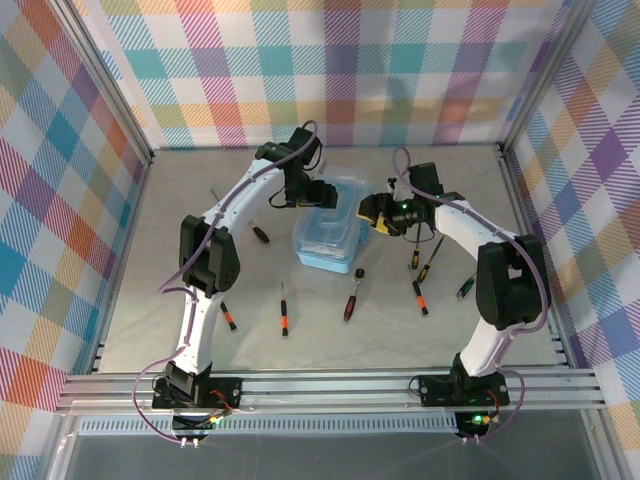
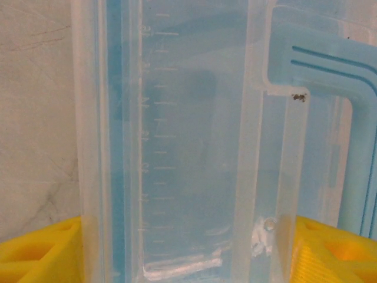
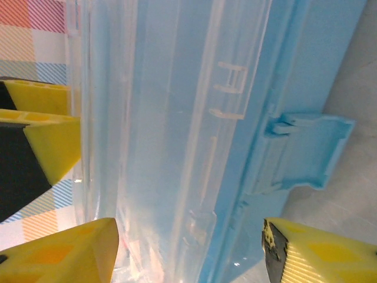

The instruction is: Pack the tool kit

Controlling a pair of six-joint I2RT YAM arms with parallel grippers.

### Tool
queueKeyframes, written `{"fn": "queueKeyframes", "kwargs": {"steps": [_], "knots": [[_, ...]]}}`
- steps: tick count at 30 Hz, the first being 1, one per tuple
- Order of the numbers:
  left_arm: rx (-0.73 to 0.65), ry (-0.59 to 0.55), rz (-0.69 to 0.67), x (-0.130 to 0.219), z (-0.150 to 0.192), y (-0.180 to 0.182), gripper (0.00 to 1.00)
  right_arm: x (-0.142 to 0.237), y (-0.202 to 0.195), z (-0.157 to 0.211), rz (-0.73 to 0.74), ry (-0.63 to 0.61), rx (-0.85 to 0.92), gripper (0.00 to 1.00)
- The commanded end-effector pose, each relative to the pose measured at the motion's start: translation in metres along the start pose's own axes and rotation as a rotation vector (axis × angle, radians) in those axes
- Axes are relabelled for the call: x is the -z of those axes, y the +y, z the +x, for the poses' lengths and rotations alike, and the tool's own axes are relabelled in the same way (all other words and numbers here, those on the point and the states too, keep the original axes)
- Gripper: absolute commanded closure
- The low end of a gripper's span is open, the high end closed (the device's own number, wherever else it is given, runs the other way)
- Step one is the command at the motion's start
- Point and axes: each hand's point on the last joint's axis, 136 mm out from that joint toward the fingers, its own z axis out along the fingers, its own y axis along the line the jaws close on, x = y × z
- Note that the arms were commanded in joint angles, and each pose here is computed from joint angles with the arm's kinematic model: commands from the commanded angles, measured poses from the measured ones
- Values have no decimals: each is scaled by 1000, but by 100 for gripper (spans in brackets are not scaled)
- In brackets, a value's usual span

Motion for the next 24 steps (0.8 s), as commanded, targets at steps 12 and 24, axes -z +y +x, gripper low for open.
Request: {"fn": "queueKeyframes", "kwargs": {"steps": [12,24], "knots": [[199,-14,168,5,2,-22,48,-4,31,-18,-175,19,-4,32],[233,-75,237,21,-8,-35,48,-3,40,-19,-228,40,-3,32]]}}
